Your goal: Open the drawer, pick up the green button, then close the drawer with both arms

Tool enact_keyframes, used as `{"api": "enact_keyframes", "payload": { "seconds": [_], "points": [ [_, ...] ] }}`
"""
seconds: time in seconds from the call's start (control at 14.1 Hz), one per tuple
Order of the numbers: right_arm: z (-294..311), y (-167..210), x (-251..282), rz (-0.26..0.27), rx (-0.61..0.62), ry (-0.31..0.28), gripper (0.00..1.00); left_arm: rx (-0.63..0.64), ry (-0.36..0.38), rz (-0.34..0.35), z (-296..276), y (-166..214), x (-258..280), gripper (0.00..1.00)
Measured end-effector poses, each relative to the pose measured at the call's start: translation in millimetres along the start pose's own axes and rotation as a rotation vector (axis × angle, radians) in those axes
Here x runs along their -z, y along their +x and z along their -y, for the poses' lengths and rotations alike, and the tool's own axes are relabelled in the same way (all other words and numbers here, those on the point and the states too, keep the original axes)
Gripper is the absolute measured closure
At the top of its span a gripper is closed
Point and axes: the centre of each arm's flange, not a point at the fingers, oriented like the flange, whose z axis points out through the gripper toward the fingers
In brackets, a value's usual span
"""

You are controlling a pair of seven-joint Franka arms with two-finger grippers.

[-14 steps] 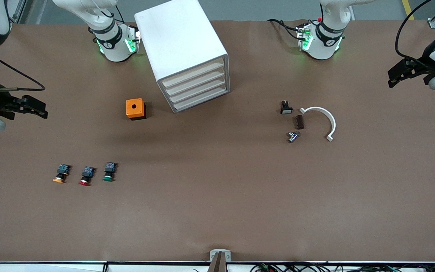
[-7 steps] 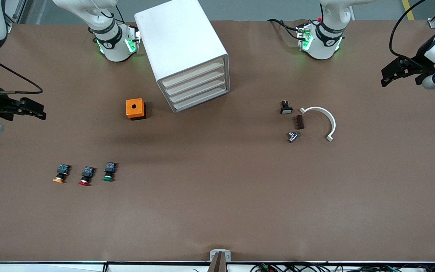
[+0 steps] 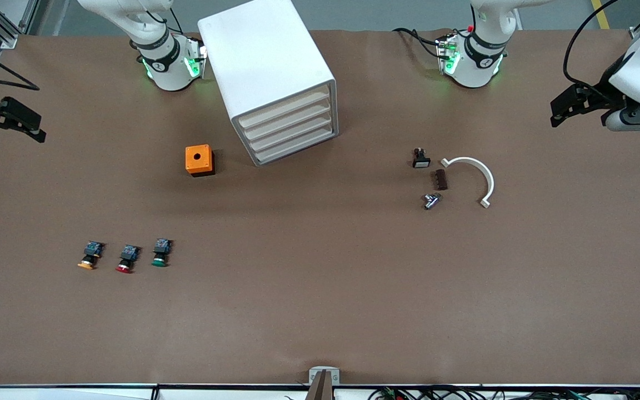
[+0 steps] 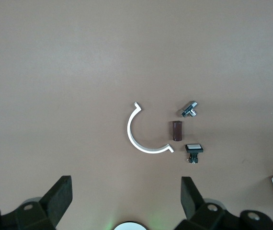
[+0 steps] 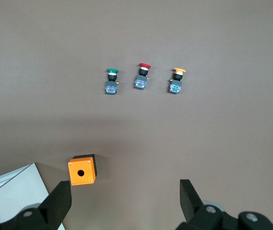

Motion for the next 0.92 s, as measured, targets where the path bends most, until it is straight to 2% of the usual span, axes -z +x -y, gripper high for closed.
{"api": "enact_keyframes", "payload": {
  "seconds": [0.64,0.92],
  "points": [
    [4,0,-13,0.027,0.007,0.018,0.00,0.000,-0.018,-0.025,5,29,3,0.00],
    [4,2,-17,0.015,0.006,0.019,0.00,0.000,0.012,-0.044,8,31,10,0.00]
  ]
}}
